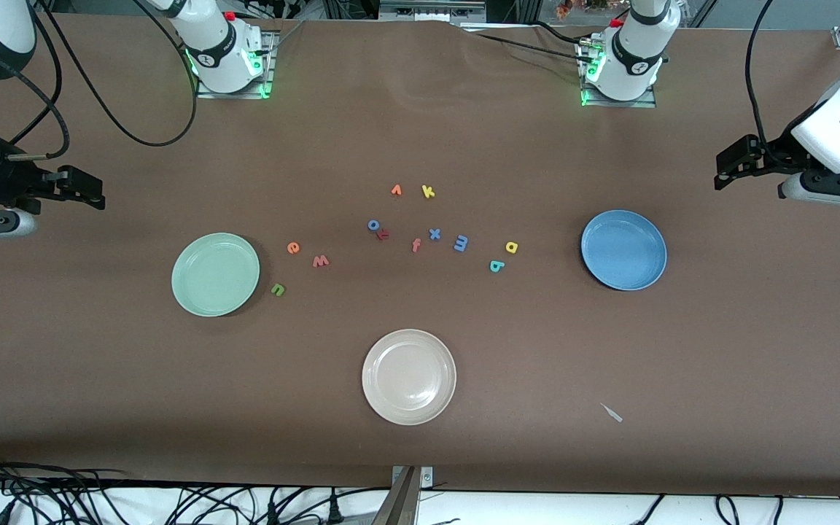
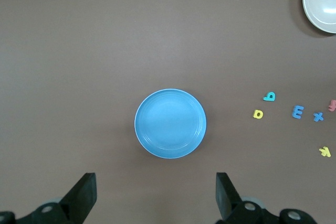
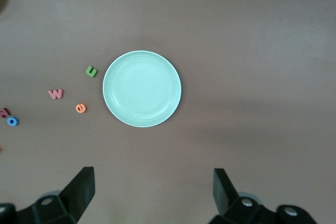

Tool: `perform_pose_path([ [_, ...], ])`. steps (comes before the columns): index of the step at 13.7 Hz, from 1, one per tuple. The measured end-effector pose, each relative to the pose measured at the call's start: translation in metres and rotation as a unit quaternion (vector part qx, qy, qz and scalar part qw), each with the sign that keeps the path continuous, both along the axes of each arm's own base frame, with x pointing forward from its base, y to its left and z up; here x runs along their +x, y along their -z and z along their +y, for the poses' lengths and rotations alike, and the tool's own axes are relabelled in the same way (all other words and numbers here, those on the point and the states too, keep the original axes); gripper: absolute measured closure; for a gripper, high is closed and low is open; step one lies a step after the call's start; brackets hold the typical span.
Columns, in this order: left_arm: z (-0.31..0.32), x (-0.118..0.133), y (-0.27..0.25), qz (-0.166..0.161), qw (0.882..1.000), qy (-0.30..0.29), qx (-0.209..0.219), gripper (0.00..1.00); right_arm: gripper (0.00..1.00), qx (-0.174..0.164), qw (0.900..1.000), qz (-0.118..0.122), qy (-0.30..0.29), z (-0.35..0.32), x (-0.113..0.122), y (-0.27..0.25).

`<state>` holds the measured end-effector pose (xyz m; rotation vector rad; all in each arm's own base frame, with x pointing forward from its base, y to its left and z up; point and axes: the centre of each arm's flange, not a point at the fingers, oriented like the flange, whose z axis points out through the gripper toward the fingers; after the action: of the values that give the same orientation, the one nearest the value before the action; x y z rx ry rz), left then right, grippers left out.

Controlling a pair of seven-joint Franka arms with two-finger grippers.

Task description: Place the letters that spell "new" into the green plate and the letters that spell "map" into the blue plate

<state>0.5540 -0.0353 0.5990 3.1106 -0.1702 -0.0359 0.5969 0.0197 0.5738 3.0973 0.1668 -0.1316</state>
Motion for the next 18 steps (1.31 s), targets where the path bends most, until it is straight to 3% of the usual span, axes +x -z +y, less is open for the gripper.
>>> perform_pose_path([
  [18,0.0001,0.0003,-0.0031,-0.003,1.0,-0.001,0.0,0.0,0.0,0.0,1.0,-0.001,-0.003,0.0038,0.0,-0.0001],
])
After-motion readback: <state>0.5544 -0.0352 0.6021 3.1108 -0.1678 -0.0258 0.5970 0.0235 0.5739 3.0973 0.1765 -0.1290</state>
